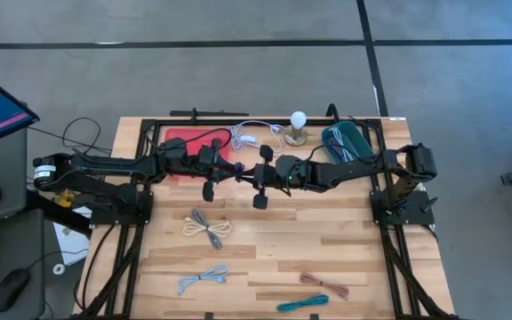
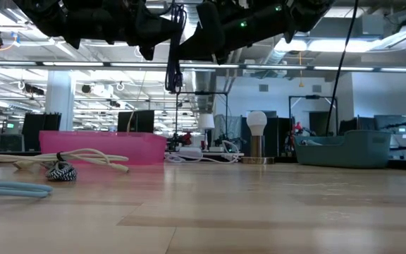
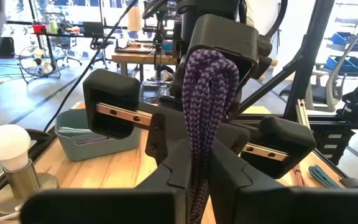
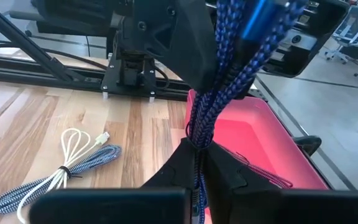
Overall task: Pick & Place USB Port
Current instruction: Put the black and violet charger cable into the pink bin
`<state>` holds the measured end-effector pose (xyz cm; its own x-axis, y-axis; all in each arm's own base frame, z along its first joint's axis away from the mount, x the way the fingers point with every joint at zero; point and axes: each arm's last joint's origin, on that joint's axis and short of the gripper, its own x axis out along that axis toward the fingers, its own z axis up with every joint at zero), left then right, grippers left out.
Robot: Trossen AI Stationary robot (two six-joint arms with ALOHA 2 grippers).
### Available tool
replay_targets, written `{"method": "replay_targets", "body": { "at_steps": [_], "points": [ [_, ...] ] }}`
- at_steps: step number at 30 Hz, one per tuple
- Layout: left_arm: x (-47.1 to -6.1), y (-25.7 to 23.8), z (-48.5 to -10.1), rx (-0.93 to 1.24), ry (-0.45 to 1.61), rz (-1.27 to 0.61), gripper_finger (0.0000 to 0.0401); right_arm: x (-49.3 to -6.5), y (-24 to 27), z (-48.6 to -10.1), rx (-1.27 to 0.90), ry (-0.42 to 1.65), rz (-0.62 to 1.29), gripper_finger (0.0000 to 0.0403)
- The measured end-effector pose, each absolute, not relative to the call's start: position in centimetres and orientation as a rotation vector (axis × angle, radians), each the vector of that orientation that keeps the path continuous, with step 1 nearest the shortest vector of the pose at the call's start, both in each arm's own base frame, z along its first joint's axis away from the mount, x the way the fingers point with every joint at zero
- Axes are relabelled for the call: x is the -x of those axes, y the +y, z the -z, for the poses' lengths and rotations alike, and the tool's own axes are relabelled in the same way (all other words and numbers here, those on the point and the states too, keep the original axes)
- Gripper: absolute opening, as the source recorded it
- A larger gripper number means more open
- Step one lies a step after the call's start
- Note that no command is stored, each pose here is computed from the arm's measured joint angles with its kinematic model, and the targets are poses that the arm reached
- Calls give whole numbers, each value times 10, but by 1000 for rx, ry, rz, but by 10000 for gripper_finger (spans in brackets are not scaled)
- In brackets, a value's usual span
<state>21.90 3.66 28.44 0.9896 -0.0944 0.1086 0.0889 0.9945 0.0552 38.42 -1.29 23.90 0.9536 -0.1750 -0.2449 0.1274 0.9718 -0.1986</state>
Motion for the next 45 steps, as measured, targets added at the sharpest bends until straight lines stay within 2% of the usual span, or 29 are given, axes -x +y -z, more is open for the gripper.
{"method": "replay_targets", "body": {
  "at_steps": [6, 10, 20, 24, 34, 45],
  "points": [
    [-218, 43, -282, -74, -87, 47, 27, -383, -13, -240, 184, 278, 159, 61],
    [-216, 54, -277, -83, -30, -13, 26, -375, -17, -245, 181, 324, 169, 78],
    [-203, 85, -265, -40, 101, -172, 26, -338, -19, -275, 188, 456, 171, 68],
    [-186, 93, -266, -51, 168, -292, 26, -321, -20, -278, 173, 497, 270, 59],
    [-137, 87, -277, -51, 251, -538, 26, -287, -18, -264, 137, 446, 325, 40],
    [-127, 93, -256, -22, 418, -713, 26, -278, -10, -267, 119, 385, 305, 37]
  ]
}}
